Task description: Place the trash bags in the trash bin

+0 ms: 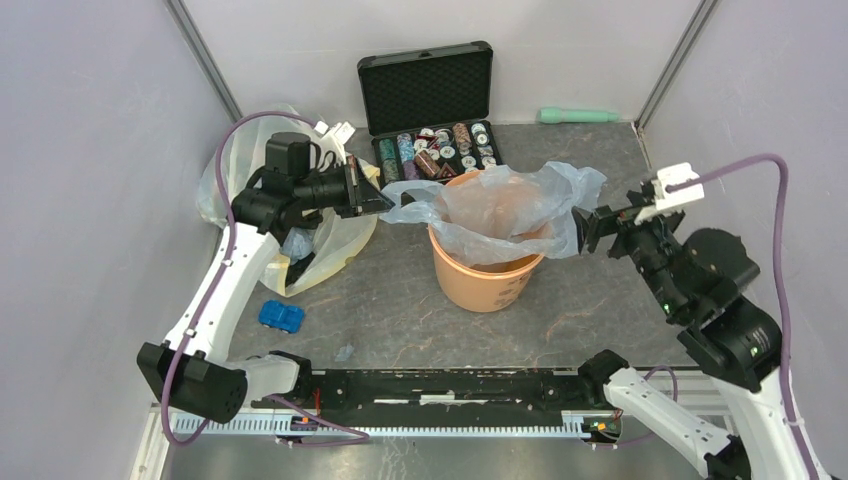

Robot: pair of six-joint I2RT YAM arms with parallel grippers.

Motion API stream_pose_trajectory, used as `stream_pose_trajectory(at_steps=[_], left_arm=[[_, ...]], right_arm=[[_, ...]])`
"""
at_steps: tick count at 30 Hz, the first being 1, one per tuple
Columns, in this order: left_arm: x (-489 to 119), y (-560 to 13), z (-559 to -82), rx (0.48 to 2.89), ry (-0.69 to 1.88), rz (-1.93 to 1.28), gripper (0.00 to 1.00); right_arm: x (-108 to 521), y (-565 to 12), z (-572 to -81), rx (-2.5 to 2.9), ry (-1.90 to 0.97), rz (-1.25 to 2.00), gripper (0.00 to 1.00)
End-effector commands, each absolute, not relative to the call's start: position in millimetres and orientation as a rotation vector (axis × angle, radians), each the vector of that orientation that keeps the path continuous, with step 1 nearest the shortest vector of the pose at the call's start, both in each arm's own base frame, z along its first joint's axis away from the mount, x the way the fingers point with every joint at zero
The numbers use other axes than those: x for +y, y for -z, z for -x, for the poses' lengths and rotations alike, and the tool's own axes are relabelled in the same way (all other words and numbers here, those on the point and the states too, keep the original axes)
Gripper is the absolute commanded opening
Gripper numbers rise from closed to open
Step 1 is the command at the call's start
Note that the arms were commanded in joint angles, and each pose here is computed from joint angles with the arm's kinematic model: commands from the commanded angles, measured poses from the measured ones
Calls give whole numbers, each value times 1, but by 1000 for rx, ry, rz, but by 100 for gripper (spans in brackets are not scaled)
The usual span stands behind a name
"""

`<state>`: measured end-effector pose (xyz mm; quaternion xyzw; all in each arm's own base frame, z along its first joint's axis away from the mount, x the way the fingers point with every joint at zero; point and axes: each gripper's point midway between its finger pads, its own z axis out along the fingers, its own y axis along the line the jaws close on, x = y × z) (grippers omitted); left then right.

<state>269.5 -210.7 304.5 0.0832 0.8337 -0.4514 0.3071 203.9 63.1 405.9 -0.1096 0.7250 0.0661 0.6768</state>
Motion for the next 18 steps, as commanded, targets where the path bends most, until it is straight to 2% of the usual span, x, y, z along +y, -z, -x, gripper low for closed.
stream_pose_trajectory(at_steps=[1, 7, 13, 17, 18], left_arm=[[-213, -338, -269, 2100, 1218, -262, 2], [-211, -340, -271, 2103, 1195, -258, 2], [-210, -338, -272, 2108, 1182, -250, 2], [-208, -336, -274, 2121, 1157, -245, 2], [-206, -335, -275, 2125, 1144, -242, 2]], right_arm=[[81, -418, -216, 1641, -156, 347, 98], [96, -414, -243, 1752, -117, 378, 98], [56, -387, -264, 1898, 229, 308, 98], [46, -378, -260, 1909, 278, 294, 98], [41, -378, -258, 1905, 299, 270, 96]])
